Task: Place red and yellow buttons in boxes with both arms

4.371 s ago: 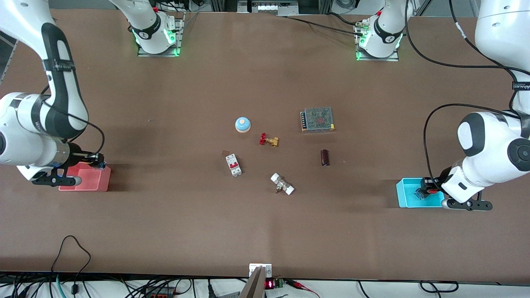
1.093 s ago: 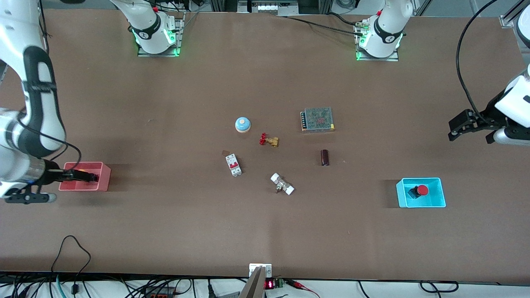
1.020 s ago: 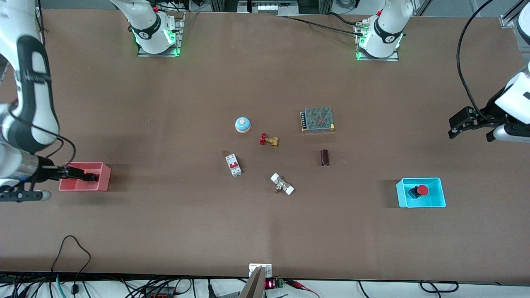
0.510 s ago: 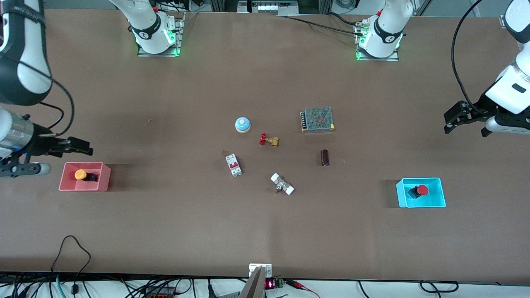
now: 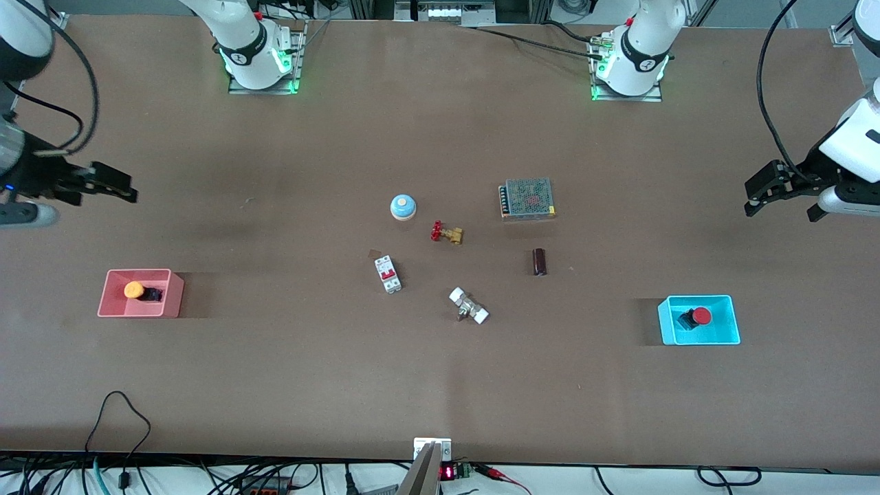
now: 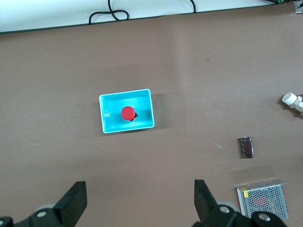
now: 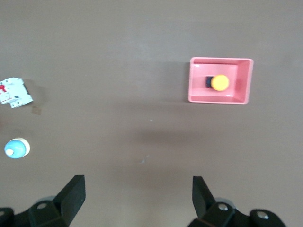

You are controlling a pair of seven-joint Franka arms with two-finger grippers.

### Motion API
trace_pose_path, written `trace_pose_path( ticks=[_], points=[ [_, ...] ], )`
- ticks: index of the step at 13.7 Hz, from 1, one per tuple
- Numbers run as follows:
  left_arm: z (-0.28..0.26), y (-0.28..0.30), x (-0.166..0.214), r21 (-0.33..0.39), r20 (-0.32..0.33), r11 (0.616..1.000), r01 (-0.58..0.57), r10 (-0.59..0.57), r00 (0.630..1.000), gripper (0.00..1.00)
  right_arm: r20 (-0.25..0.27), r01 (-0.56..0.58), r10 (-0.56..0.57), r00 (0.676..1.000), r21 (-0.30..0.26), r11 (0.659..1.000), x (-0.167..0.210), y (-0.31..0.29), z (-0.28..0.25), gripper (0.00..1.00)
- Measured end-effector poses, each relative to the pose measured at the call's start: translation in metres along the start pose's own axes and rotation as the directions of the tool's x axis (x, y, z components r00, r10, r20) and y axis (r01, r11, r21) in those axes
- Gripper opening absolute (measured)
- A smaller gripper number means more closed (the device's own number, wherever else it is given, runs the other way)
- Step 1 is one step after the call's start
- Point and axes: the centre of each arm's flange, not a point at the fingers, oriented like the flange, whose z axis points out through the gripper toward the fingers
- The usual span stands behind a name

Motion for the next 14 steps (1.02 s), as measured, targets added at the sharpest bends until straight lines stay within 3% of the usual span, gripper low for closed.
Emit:
trace_pose_path(
  ticks=[14],
  points=[
    [-0.007,0.0,0.001,-0.001,-0.003,1.0,0.0,0.0,1.0,1.0,-0.019,-0.034,0.033,0.999,-0.021,0.999,-0.002,0.023,-0.009,1.0]
  ],
)
